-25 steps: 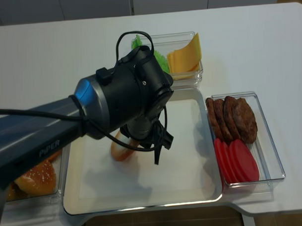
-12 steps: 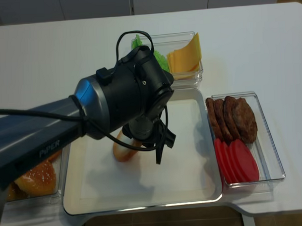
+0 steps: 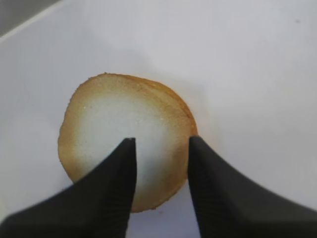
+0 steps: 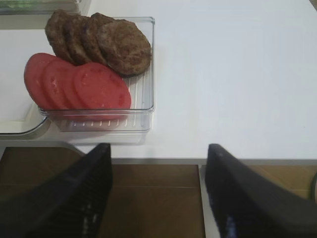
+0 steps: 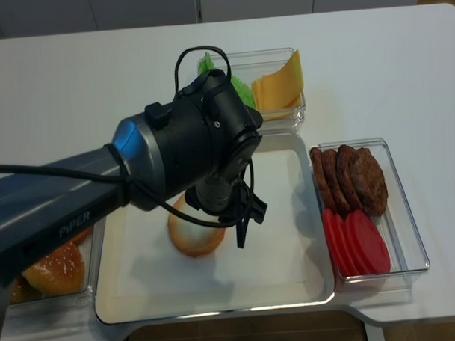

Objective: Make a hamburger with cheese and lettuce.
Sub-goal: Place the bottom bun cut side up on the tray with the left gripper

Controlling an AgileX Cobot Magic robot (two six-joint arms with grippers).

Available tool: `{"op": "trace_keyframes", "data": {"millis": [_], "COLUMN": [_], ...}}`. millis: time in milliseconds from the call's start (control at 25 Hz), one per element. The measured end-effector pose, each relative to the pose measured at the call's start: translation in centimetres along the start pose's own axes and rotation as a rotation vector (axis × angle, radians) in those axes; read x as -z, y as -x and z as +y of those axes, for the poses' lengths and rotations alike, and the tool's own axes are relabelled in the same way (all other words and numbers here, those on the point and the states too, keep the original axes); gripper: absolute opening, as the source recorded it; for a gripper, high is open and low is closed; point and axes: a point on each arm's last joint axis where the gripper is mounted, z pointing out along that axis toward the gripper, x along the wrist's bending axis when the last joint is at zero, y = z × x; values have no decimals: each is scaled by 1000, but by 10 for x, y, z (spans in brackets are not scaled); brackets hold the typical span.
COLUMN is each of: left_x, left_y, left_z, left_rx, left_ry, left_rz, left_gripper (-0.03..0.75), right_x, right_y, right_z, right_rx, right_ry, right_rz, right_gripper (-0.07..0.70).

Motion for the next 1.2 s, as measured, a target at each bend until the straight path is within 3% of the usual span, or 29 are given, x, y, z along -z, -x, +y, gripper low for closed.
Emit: {"op": "trace_keyframes", "data": {"millis": [320,480,640,840,1200], "left_x": [0,-1,2,17,39], "left_y": [2,4,-8,-42,-137], "left_z": [0,-1,8,20,21], "left_rx": [6,-57,-72,-93,44], "left_ry": [1,-16,-29,-18,-34], "left_rz": [-22,-66,-89,-153,-241], "left_gripper": [270,310,382,398,400], "right_x": [0,0,0,0,0], "right_y": [0,0,0,0,0], "right_z": [0,0,0,0,0], "right_rx": [0,0,0,0,0], "right_ry": [0,0,0,0,0], "right_rz": [0,0,0,0,0], "right_gripper": [449,449,449,449,449]}}
